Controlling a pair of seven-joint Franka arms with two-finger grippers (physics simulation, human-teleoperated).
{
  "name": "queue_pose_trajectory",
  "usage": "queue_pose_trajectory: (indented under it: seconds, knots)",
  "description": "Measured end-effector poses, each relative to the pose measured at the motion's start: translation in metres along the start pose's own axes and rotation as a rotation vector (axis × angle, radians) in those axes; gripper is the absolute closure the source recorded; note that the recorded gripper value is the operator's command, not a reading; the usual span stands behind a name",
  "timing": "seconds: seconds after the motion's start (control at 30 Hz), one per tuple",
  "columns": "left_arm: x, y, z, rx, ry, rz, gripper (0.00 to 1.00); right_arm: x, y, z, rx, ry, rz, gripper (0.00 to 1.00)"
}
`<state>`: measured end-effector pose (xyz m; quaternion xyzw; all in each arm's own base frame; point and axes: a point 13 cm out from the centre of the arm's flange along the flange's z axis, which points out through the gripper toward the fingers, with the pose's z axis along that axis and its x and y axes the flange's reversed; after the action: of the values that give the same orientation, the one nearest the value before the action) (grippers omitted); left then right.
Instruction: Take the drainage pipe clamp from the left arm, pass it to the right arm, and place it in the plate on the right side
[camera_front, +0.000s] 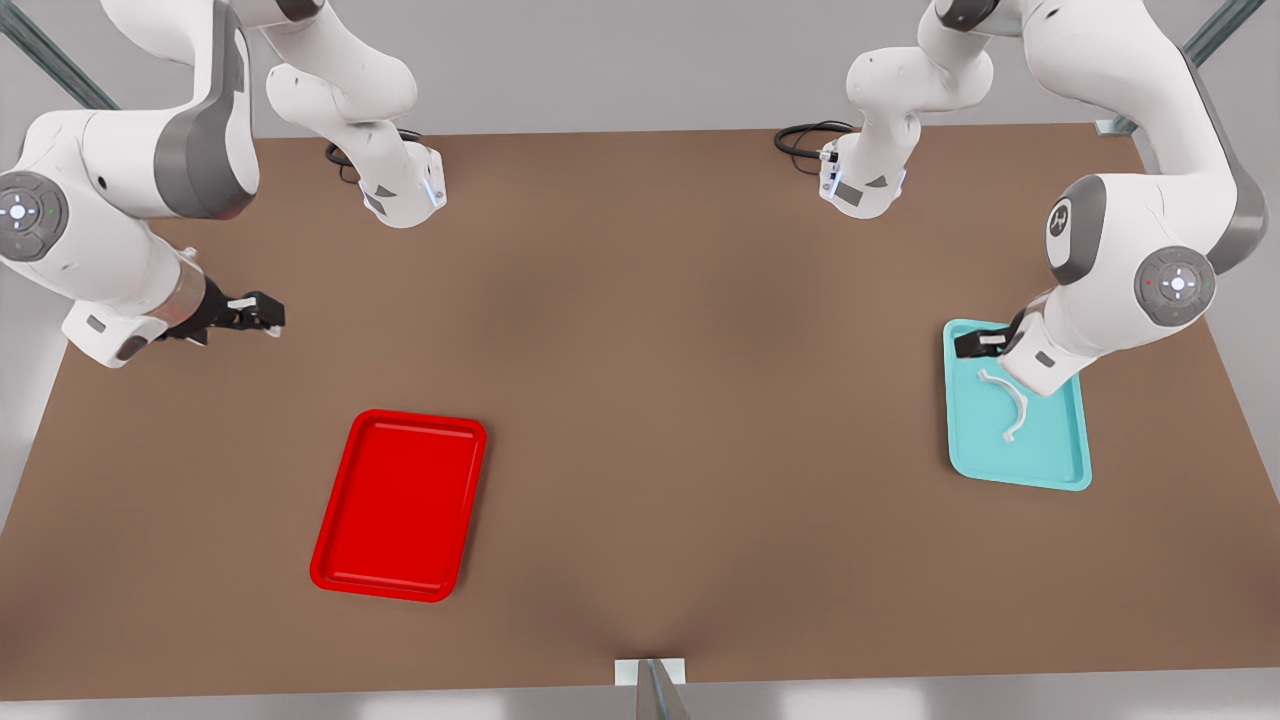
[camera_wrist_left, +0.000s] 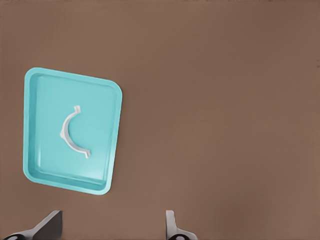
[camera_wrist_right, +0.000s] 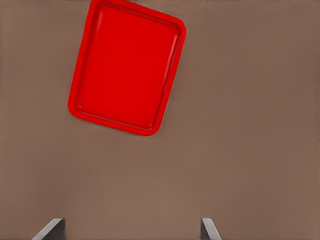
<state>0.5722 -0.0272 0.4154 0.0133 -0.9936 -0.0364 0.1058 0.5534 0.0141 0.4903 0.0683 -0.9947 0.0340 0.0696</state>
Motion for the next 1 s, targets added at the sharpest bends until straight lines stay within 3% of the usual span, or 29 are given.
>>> queue_pose_trajectory:
  seconds: [0.13, 0.33, 0.47, 0.67, 1.0]
  knots:
    - [-0.013, 0.002, 0.015, 0.002, 0.009, -0.014, 0.0, -0.004, 0.002, 0.0, 0.0, -0.014, -0.008, 0.0]
    - [-0.11, 0.115, 0.182, 0.081, 0.055, -0.077, 0.0, -0.006, 0.0, 0.003, -0.001, -0.02, -0.012, 0.0]
    - [-0.138, 0.159, 0.243, 0.117, -0.008, 0.037, 0.0, -0.007, 0.001, 0.006, -0.003, -0.016, -0.016, 0.0]
    - [-0.119, 0.214, 0.314, 0.111, -0.055, 0.261, 0.0, -0.007, 0.003, 0.01, -0.003, -0.011, -0.024, 0.0]
    - [-0.096, 0.218, 0.366, 0.064, -0.11, 0.623, 0.01, -0.007, 0.003, 0.014, -0.005, -0.005, -0.031, 0.0]
